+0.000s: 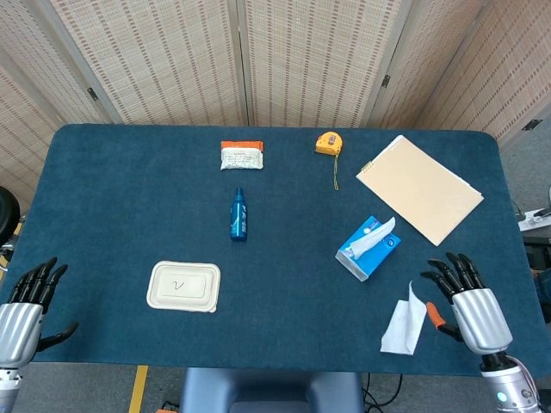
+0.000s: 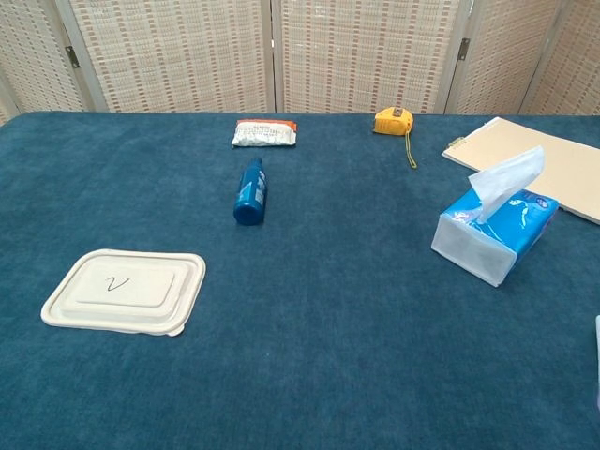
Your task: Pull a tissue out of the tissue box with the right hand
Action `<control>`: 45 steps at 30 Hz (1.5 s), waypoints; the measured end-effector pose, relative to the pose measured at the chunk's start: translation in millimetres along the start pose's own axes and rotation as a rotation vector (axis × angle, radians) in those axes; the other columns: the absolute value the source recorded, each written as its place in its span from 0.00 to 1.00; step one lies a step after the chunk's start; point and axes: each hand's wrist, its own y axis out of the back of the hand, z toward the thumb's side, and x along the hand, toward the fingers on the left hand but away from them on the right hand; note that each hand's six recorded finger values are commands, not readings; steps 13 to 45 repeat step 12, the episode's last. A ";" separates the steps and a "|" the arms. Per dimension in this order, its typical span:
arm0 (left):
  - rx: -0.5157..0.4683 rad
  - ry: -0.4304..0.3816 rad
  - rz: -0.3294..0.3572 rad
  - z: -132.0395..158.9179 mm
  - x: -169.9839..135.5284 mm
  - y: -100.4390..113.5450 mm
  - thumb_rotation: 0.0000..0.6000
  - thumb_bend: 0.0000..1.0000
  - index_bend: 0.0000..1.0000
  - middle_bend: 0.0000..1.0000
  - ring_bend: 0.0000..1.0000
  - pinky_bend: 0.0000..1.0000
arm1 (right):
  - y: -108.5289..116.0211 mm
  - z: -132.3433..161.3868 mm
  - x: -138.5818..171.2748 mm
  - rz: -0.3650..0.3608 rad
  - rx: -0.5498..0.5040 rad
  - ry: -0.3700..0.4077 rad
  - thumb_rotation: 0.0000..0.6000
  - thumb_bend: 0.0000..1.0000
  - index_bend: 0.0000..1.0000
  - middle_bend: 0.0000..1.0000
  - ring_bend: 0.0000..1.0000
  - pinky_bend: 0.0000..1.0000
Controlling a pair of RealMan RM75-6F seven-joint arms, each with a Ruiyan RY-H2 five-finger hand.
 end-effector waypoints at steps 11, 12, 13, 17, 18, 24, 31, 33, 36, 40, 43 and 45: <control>0.000 -0.003 0.001 1.0 -0.2 0.0 1.00 0.23 0.00 0.00 0.00 0.15 | 7.1 -4.4 0.0 -0.009 0.015 -0.033 1.00 0.29 0.00 0.00 0.00 0.00; 0.000 -0.004 0.001 1.1 -0.2 0.2 1.00 0.23 0.00 0.00 0.00 0.15 | 7.2 -4.6 0.1 -0.008 0.015 -0.033 1.00 0.29 0.00 0.00 0.00 0.00; 0.000 -0.004 0.001 1.1 -0.2 0.2 1.00 0.23 0.00 0.00 0.00 0.15 | 7.2 -4.6 0.1 -0.008 0.015 -0.033 1.00 0.29 0.00 0.00 0.00 0.00; 0.000 -0.004 0.001 1.1 -0.2 0.2 1.00 0.23 0.00 0.00 0.00 0.15 | 7.2 -4.6 0.1 -0.008 0.015 -0.033 1.00 0.29 0.00 0.00 0.00 0.00; 0.000 -0.004 0.001 1.1 -0.2 0.2 1.00 0.23 0.00 0.00 0.00 0.15 | 7.2 -4.6 0.1 -0.008 0.015 -0.033 1.00 0.29 0.00 0.00 0.00 0.00; 0.000 -0.004 0.001 1.1 -0.2 0.2 1.00 0.23 0.00 0.00 0.00 0.15 | 7.2 -4.6 0.1 -0.008 0.015 -0.033 1.00 0.29 0.00 0.00 0.00 0.00; 0.000 -0.004 0.001 1.1 -0.2 0.2 1.00 0.23 0.00 0.00 0.00 0.15 | 7.2 -4.6 0.1 -0.008 0.015 -0.033 1.00 0.29 0.00 0.00 0.00 0.00; 0.000 -0.004 0.001 1.1 -0.2 0.2 1.00 0.23 0.00 0.00 0.00 0.15 | 7.2 -4.6 0.1 -0.008 0.015 -0.033 1.00 0.29 0.00 0.00 0.00 0.00; 0.000 -0.004 0.001 1.1 -0.2 0.2 1.00 0.23 0.00 0.00 0.00 0.15 | 7.2 -4.6 0.1 -0.008 0.015 -0.033 1.00 0.29 0.00 0.00 0.00 0.00; 0.000 -0.004 0.001 1.1 -0.2 0.2 1.00 0.23 0.00 0.00 0.00 0.15 | 7.2 -4.6 0.1 -0.008 0.015 -0.033 1.00 0.29 0.00 0.00 0.00 0.00; 0.000 -0.004 0.001 1.1 -0.2 0.2 1.00 0.23 0.00 0.00 0.00 0.15 | 7.2 -4.6 0.1 -0.008 0.015 -0.033 1.00 0.29 0.00 0.00 0.00 0.00; 0.000 -0.004 0.001 1.1 -0.2 0.2 1.00 0.23 0.00 0.00 0.00 0.15 | 7.2 -4.6 0.1 -0.008 0.015 -0.033 1.00 0.29 0.00 0.00 0.00 0.00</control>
